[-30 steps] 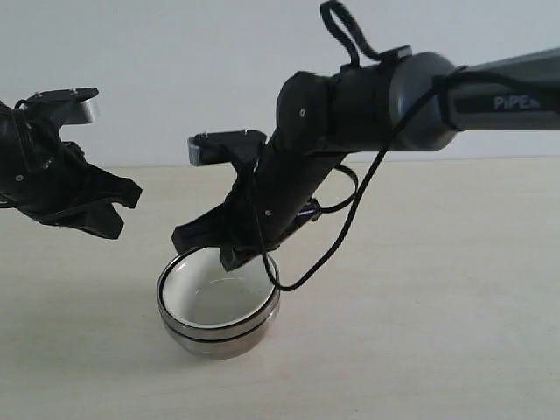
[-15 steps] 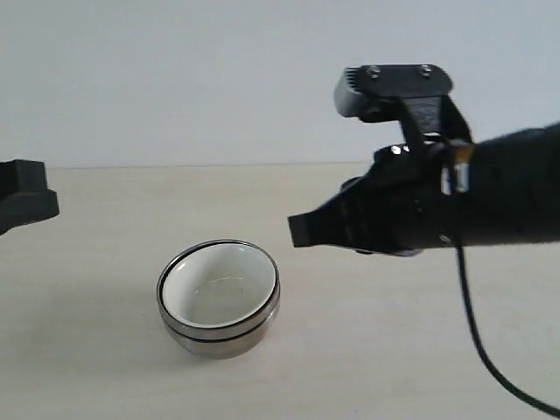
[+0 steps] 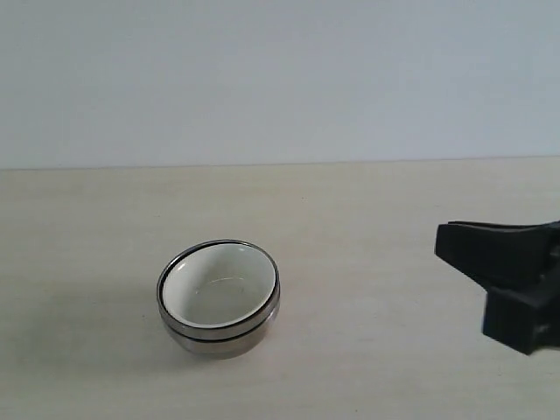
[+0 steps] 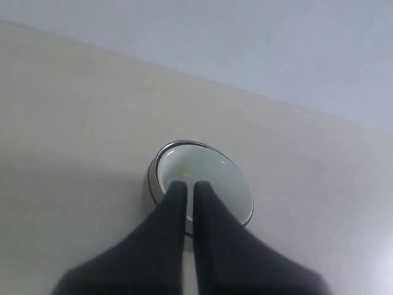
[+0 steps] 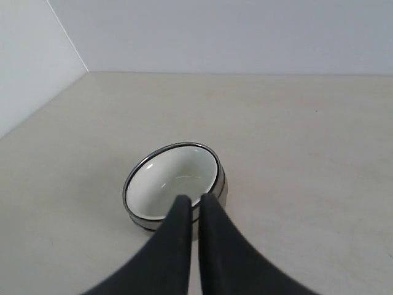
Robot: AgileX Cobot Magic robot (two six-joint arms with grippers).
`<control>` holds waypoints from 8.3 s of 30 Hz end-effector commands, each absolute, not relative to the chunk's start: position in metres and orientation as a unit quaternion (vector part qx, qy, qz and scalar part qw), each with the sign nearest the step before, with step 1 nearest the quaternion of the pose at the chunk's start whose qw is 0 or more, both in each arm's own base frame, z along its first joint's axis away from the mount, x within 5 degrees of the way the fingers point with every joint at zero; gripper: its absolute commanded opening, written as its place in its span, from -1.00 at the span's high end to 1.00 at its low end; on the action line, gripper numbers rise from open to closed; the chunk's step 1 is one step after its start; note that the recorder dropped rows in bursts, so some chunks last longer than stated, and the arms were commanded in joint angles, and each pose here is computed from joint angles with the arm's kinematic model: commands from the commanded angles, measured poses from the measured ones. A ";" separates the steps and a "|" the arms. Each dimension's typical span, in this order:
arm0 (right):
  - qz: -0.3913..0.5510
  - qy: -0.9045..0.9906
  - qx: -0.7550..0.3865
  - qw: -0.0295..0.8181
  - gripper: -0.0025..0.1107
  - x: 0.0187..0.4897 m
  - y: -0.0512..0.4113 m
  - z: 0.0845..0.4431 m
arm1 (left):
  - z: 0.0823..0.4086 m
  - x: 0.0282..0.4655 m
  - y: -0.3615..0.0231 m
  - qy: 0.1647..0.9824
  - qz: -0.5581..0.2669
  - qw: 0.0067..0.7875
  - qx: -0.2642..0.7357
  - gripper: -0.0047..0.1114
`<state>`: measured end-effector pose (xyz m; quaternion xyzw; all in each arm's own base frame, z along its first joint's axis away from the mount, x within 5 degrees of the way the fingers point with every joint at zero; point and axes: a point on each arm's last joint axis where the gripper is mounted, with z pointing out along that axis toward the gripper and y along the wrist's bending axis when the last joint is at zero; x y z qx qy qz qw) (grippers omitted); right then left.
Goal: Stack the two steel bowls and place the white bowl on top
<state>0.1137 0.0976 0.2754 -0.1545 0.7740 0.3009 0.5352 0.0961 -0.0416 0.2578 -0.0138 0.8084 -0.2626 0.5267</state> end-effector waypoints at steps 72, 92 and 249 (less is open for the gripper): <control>0.302 0.773 -0.157 0.536 0.96 0.095 0.082 0.270 | 0.188 0.055 -0.004 0.771 -0.066 0.634 -0.023 0.85; 0.302 0.773 -0.157 0.536 0.96 0.095 0.082 0.270 | 0.183 0.054 -0.001 0.789 -0.025 0.613 -0.008 0.85; 0.088 0.789 -0.053 0.606 0.96 0.052 0.012 0.183 | 0.183 0.054 -0.001 0.789 -0.025 0.613 -0.008 0.85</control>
